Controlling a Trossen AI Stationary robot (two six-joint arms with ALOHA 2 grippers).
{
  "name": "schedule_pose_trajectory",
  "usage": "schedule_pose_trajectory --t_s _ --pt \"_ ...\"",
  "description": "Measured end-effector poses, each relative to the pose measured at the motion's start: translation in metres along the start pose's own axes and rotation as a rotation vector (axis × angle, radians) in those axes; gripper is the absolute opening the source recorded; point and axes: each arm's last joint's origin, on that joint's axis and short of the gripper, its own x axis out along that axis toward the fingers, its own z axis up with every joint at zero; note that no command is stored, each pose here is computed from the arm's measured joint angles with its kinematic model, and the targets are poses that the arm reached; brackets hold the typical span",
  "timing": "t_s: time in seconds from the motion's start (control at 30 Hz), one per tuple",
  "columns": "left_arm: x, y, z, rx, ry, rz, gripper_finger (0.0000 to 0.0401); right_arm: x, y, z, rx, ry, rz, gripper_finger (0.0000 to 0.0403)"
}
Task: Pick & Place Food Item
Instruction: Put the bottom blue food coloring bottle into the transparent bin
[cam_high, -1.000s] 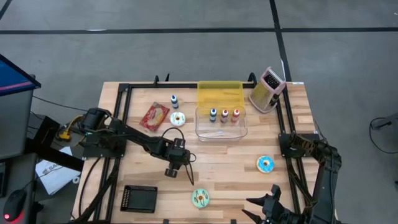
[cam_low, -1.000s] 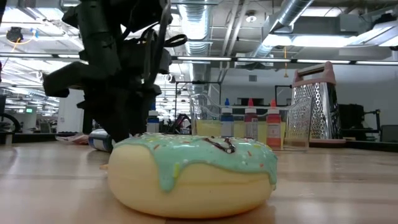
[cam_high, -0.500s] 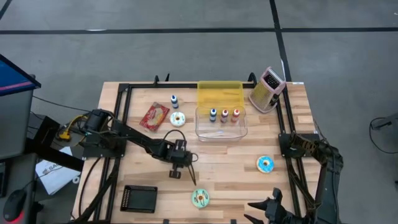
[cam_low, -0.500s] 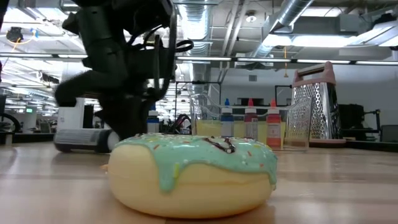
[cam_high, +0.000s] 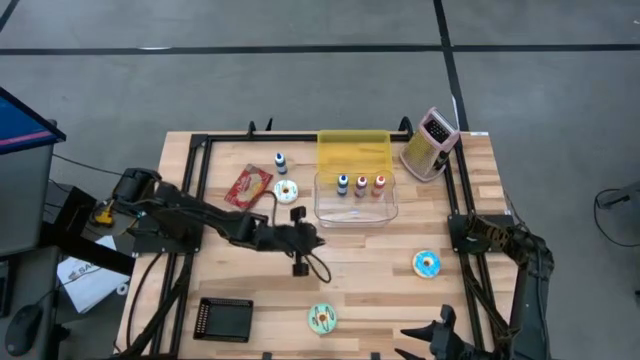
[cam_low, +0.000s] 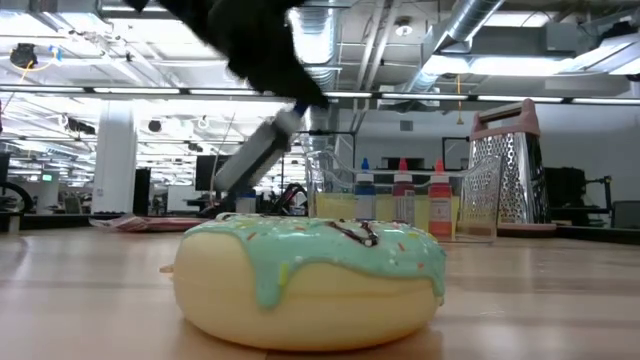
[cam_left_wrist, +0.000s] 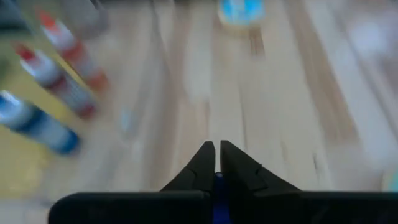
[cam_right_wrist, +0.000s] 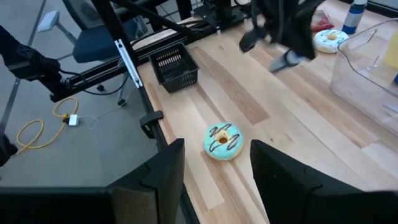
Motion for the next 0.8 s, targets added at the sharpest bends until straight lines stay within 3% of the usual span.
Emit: schedule_pose_trajectory --t_s 0.23,0.4,0.63,0.8 --pt "-0.008 -0.001 0.039 -0.07 -0.41 0.217 0.0003 -0.009 0.0 -0.004 -0.025 -0.046 0.023 0.0175" --pt "0.008 0.001 0.047 -0.12 -0.636 0.343 0.0003 -0.012 0.001 -0.006 -0.045 -0.064 0.031 0.0175" --pt "0.054 0.017 0.022 -0.249 -0.809 0.463 0.0003 -0.014 0.001 -0.007 -0.065 -0.079 0.034 0.0175" --pt "0.083 0.029 0.015 -0.324 -0.797 0.543 0.0003 -0.014 0.001 -0.007 -0.066 -0.084 0.034 0.0175"
